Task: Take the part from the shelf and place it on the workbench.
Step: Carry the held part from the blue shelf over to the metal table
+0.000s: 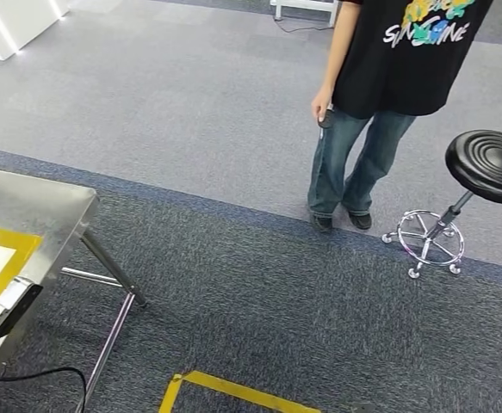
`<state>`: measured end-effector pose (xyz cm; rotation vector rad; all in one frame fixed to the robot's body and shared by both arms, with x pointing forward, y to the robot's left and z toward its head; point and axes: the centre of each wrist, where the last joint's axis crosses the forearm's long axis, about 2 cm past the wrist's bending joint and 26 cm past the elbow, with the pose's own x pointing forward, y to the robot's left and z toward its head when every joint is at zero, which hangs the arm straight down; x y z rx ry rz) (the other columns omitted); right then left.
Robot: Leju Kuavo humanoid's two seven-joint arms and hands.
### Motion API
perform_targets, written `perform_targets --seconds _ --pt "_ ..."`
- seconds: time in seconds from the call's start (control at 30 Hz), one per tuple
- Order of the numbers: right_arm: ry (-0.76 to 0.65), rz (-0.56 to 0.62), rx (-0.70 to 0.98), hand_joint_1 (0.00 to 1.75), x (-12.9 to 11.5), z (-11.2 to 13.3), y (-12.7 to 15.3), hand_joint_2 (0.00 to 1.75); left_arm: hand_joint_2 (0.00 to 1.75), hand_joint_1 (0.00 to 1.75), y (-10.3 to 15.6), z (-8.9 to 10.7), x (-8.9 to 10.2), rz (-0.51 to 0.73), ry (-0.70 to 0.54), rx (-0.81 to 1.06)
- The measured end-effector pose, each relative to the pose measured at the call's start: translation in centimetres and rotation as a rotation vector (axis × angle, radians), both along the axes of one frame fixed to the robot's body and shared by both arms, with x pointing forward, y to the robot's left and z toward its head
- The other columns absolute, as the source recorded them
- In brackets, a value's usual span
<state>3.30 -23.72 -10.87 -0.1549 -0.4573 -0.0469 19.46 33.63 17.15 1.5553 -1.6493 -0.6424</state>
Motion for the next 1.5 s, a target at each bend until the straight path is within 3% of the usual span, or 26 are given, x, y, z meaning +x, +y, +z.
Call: perform_targets --seconds 1.5 --pt "-0.003 0.011 0.001 0.0 0.18 0.04 0.19 0.0 1.75 1.75 0.31 0.01 -0.01 0.014 0.003 0.001"
